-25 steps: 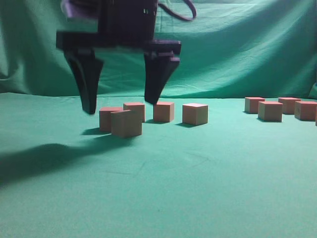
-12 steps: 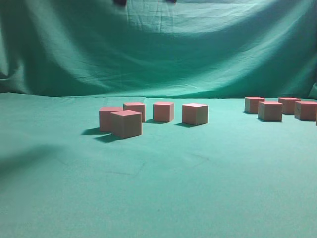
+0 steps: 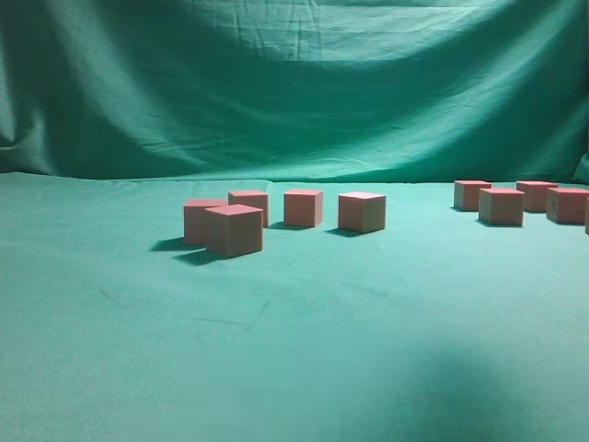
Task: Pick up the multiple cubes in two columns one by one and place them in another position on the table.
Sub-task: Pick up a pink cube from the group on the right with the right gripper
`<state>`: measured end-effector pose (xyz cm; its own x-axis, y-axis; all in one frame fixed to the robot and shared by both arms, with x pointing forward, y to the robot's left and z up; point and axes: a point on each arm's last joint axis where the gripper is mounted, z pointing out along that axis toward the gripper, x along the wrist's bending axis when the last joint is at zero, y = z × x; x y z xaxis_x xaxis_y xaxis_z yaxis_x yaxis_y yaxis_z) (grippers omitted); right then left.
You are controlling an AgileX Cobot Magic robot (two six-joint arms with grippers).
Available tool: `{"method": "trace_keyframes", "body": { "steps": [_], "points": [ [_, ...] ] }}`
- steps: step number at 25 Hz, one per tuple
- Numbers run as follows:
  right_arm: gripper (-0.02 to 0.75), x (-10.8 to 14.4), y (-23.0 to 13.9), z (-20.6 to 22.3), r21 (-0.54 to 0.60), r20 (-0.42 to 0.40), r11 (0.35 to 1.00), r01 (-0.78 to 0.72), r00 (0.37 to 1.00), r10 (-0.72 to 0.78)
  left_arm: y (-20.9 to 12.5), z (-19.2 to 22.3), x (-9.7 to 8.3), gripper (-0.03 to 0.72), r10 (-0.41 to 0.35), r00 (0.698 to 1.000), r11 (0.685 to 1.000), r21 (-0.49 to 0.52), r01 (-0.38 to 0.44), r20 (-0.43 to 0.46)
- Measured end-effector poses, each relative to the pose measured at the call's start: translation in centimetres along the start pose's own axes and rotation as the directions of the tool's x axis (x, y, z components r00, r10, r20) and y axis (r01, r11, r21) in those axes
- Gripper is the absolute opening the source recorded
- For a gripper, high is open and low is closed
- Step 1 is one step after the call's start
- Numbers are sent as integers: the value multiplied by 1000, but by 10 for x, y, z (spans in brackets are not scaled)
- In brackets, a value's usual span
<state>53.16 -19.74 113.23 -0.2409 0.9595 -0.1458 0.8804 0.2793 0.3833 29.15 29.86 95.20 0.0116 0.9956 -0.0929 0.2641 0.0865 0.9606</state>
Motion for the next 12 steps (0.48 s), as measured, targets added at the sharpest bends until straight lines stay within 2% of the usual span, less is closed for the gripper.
{"method": "trace_keyframes", "body": {
  "steps": [1, 2, 6, 12],
  "points": [
    [661, -10, -9, 10, 45, 8, 998, -35, 999, 35, 0, 0, 0, 0, 0, 1000, 1000, 0, 0, 0],
    [606, -17, -17, 21, 90, 9, 994, -62, 998, 61, 0, 0, 0, 0, 0, 1000, 1000, 0, 0, 0],
    [608, -38, -45, 69, 178, -15, 967, -184, 982, 190, 0, 0, 0, 0, 0, 1000, 1000, 0, 0, 0],
    [608, -49, -58, 122, 152, -45, 953, -262, 961, 272, 0, 0, 0, 0, 0, 1000, 1000, 0, 0, 0]
  ]
}}
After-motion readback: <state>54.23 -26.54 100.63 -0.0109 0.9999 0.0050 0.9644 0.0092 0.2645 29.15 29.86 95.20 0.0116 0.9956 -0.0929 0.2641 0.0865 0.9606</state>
